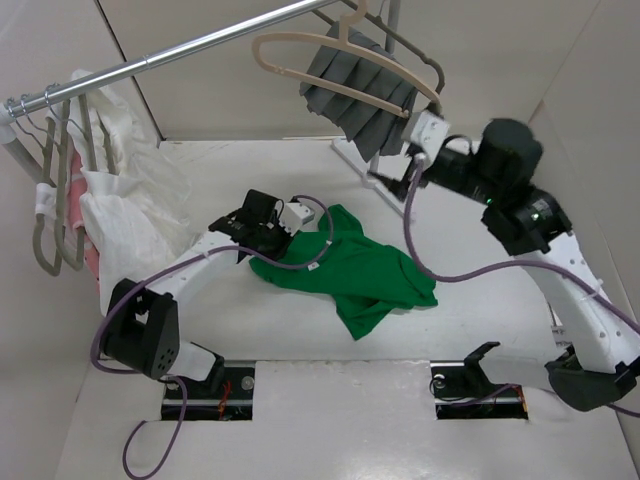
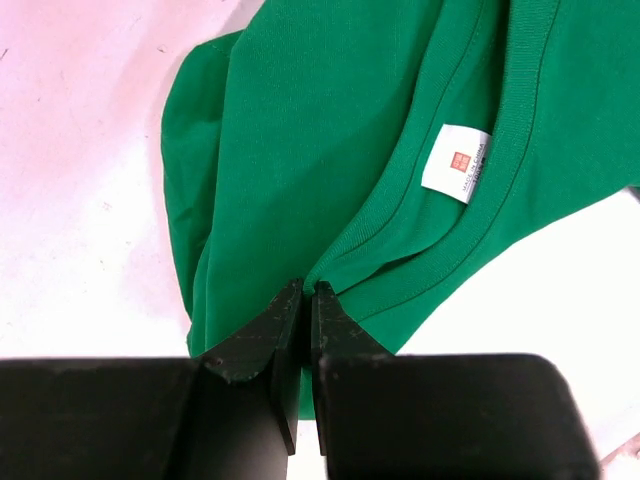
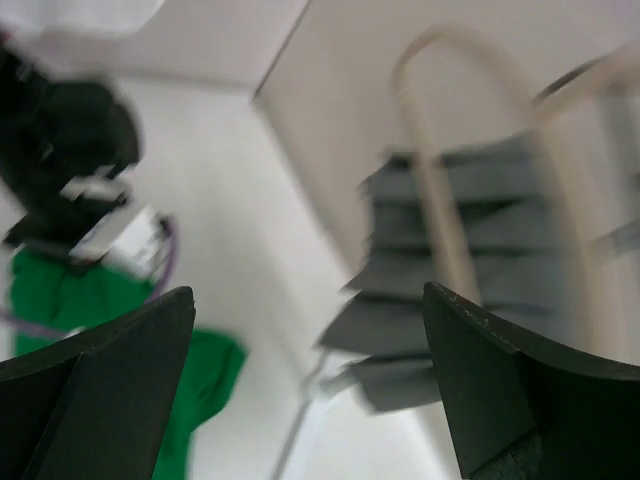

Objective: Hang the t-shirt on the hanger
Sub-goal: Grab a hanger with the right arm

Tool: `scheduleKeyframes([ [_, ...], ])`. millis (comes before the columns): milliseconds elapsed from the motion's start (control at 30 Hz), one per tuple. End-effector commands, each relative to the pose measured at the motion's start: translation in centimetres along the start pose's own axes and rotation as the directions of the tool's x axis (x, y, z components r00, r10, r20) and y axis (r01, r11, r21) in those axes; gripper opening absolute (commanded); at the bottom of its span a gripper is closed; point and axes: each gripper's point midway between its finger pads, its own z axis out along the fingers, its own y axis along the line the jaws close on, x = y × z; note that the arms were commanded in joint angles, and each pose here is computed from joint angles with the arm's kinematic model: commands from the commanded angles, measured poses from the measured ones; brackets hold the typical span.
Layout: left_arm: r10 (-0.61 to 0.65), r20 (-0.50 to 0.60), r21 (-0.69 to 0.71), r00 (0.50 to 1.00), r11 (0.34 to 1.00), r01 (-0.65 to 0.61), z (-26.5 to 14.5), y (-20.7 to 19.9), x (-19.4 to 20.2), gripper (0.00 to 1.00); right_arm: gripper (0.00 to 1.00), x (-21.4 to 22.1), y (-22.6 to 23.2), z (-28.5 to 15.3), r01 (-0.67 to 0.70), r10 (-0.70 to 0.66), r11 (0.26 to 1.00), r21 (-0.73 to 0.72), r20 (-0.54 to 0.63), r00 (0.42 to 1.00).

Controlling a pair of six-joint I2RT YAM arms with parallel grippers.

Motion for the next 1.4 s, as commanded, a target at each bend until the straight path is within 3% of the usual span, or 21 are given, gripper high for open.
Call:
scheduleKeyframes([
  [0, 0.004, 0.061, 0.005, 0.998, 1.000, -0.005, -1.4, -0.2, -1.9, 0.00, 1.00, -8.1, -4.9, -1.6, 0.158, -0.171, 0.985, 0.073, 0.237, 0.956],
  [33, 0.008, 0.073, 0.000, 0.997, 1.000, -0.008, -1.3, -0.1, -2.3, 0.00, 1.00, -8.7, -7.9, -1.2, 0.172, -0.195, 0.978, 0.116, 0.230, 0.953],
  [167, 0.011, 0.079, -0.025, 0.997, 1.000, -0.009, -1.3, 0.4, -2.5, 0.00, 0.88, -7.2, -13.2, 1.5, 0.147, -0.166, 0.982, 0.119, 0.171, 0.971],
  [400, 0.011, 0.110, -0.045, 0.994, 0.999, -0.006, -1.9, 0.4, -2.5, 0.00, 0.77, -4.3, -17.7, 5.0, 0.112, -0.136, 0.981, 0.161, 0.148, 0.980],
  [800, 0.002, 0.112, -0.044, 0.994, 0.999, 0.003, -1.5, 0.3, -2.2, 0.00, 0.43, 1.6, -15.9, 6.8, 0.031, -0.040, 0.993, 0.115, 0.077, 0.996],
  [1000, -0.001, 0.103, -0.041, 0.995, 0.999, 0.005, -1.3, 0.3, -2.0, 0.00, 0.15, 2.7, -15.0, 7.2, 0.016, -0.022, 0.997, 0.082, 0.071, 0.997],
  [1067, -0.001, 0.103, -0.041, 0.995, 0.999, 0.005, -1.3, 0.3, -2.0, 0.00, 0.00, 2.9, -15.0, 7.5, 0.018, -0.023, 0.997, 0.074, 0.077, 0.997],
  [1233, -0.001, 0.103, -0.041, 0.995, 0.999, 0.005, -1.3, 0.3, -2.0, 0.00, 0.00, 0.1, -14.2, 7.7, 0.012, -0.020, 0.999, 0.050, 0.161, 0.987],
  [1367, -0.010, 0.104, -0.040, 0.995, 0.999, 0.014, -1.3, 0.3, -2.0, 0.00, 0.00, -5.4, -14.1, 6.1, 0.040, -0.069, 0.992, 0.118, 0.261, 0.963],
])
